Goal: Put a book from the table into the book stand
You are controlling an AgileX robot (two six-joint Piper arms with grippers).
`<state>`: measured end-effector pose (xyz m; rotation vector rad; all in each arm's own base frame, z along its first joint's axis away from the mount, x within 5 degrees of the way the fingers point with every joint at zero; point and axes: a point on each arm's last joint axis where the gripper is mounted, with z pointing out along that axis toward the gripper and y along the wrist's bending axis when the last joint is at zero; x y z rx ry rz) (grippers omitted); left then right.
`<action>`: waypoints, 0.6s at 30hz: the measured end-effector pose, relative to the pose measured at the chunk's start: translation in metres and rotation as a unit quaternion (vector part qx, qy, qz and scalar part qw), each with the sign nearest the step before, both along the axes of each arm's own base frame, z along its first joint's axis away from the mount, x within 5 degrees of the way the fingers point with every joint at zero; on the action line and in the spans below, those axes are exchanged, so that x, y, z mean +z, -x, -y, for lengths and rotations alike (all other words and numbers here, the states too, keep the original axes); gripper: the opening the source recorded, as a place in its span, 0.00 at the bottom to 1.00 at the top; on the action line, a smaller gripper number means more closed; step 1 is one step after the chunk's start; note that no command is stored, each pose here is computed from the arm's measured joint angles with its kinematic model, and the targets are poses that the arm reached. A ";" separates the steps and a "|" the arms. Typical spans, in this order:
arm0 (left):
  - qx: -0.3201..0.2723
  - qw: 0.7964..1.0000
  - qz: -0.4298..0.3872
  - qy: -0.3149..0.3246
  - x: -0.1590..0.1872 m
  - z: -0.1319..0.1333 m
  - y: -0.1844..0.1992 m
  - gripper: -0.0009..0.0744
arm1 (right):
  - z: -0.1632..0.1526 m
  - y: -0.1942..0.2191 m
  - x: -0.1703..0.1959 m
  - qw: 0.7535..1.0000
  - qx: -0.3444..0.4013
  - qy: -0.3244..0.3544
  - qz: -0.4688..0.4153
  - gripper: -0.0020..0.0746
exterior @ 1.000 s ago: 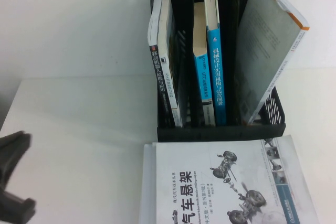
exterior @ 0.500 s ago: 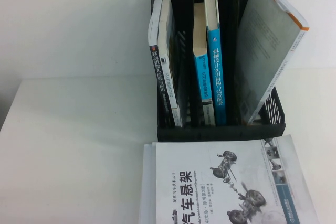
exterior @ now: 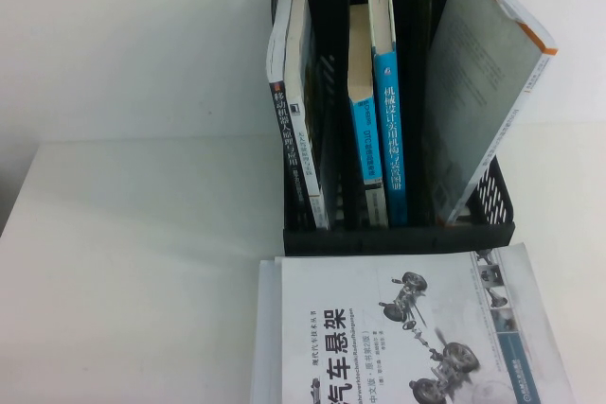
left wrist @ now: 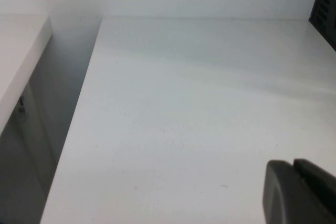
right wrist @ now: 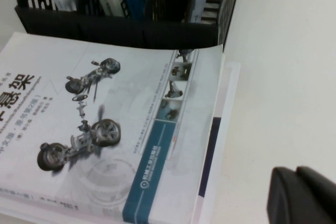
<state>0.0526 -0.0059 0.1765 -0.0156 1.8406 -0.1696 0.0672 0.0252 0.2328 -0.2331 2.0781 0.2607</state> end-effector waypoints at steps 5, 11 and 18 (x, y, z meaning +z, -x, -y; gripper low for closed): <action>0.000 1.000 -0.001 0.000 0.000 0.000 0.000 0.01 | 0.000 0.001 -0.001 1.000 0.002 0.000 -0.005 0.02; 0.000 1.000 -0.002 -0.001 0.000 0.000 0.000 0.01 | 0.000 0.001 -0.001 1.000 0.002 0.000 -0.005 0.02; 0.000 1.000 -0.002 -0.001 0.000 0.000 0.000 0.01 | 0.000 0.001 -0.001 1.000 0.002 0.000 -0.005 0.02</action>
